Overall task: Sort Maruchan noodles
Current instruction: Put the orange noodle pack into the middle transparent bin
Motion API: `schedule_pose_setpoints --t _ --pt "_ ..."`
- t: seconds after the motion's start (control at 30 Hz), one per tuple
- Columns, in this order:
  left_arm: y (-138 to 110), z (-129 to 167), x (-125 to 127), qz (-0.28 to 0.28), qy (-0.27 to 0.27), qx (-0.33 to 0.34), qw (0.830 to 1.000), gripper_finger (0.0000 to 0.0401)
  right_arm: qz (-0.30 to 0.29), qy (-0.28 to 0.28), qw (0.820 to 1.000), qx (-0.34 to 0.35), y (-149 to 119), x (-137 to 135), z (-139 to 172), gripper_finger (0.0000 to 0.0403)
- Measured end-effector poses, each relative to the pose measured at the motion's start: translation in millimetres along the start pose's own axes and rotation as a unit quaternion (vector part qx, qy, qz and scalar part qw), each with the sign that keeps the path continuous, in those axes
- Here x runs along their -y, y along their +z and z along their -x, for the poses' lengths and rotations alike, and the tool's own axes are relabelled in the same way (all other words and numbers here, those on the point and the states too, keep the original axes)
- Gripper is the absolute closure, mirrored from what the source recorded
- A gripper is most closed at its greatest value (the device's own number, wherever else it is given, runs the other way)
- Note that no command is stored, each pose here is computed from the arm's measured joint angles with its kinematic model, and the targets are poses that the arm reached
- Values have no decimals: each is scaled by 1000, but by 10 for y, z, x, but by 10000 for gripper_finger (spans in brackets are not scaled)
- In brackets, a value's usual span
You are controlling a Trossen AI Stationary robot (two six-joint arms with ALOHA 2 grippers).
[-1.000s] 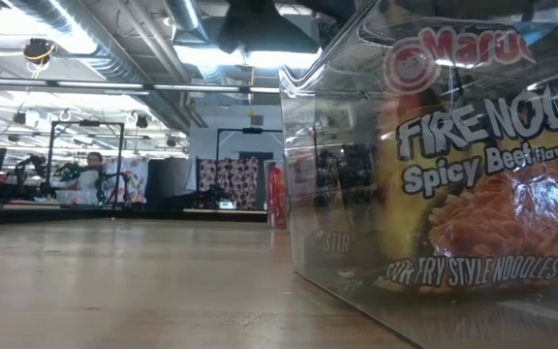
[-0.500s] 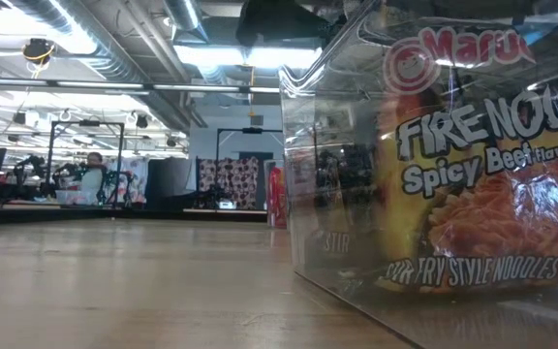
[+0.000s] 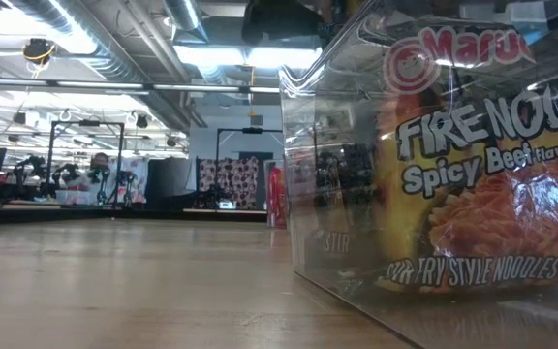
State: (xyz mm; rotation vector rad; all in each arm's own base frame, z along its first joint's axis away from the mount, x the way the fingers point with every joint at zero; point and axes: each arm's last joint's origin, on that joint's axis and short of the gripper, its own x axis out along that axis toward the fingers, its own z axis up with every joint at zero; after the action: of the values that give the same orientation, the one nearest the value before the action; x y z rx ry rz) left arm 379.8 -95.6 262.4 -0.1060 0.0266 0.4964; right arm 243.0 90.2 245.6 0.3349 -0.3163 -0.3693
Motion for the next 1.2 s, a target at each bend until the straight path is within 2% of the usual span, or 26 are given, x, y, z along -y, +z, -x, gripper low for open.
schedule_pose_setpoints --t 0.2,0.4,0.53,0.67,0.77,0.93,1.1,1.2 --pt "-3 -18 -19 0 3 -1 1000 114 1 5 1000 -2 -49 -92 -87 403" --pt "-13 21 28 -3 -14 -5 1000 193 1 9 1000 -2 -53 -97 -89 403" --pt "-19 48 60 -4 -26 -7 1000 248 8 46 999 -11 -64 -118 -87 402" --pt "-13 94 97 -8 -33 -8 999 277 39 51 998 -12 -51 -122 -82 388" --pt "-15 139 137 -16 -33 -5 999 277 58 66 996 -13 -25 -131 -73 355" --pt "-14 254 215 -25 -42 -12 999 279 98 85 991 -33 62 -173 13 268" --pt "26 442 294 -43 -77 -32 996 279 150 100 979 -90 188 -218 239 186" --pt "106 546 300 -41 -132 -53 989 279 154 122 971 -133 253 -215 393 156"
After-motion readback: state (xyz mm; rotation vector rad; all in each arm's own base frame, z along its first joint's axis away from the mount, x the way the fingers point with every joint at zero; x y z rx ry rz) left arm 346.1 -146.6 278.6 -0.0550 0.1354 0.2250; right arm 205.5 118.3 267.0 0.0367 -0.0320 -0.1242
